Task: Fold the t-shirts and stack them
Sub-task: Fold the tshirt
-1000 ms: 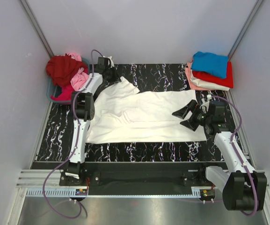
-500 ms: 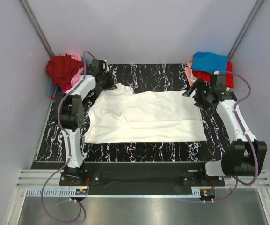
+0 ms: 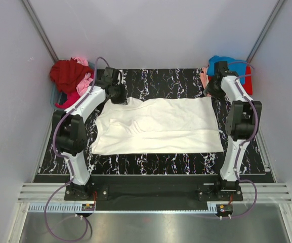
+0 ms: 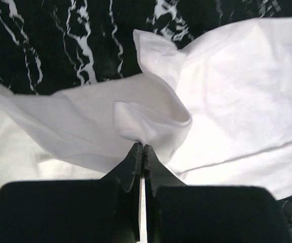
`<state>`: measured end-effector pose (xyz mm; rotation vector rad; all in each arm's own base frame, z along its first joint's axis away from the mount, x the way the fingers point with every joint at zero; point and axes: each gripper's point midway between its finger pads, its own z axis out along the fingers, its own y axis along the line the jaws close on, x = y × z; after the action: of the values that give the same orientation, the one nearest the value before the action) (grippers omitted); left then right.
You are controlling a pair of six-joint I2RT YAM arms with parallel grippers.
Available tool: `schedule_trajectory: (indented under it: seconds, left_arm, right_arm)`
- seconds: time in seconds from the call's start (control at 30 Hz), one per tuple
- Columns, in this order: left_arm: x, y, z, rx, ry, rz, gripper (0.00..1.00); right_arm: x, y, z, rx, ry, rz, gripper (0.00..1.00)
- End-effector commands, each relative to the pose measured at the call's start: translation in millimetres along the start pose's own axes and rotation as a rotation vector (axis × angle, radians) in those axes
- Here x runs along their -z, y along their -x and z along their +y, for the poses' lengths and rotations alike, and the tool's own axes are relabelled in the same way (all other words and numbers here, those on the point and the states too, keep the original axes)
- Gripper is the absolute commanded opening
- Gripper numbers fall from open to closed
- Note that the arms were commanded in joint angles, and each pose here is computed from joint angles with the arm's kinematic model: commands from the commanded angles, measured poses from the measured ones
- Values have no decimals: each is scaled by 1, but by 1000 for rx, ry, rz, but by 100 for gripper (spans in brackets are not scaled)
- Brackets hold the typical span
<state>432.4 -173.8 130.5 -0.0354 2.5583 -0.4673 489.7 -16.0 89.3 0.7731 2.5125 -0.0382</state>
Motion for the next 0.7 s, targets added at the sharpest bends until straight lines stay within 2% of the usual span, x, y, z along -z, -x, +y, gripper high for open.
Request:
schedule_trajectory:
  seconds: [0.0, 0.27, 0.47, 0.63, 0.67]
  left_arm:
    - [28, 10, -1, -29, 4, -61, 0]
    - [49, 14, -11, -52, -22, -105, 0]
    - [51, 16, -11, -50, -23, -110, 0]
    - [50, 19, -7, -41, -10, -117, 0]
    - [50, 19, -6, -38, -8, -118, 0]
  right_arm:
    - [-15, 18, -13, 64, -126, -27, 65]
    - [-71, 22, -1, 74, -131, 17, 65]
    - [-89, -3, -2, 65, -110, 78, 58]
    - [-74, 2, -3, 59, -103, 46, 46]
    - [-72, 1, -3, 57, -98, 49, 33]
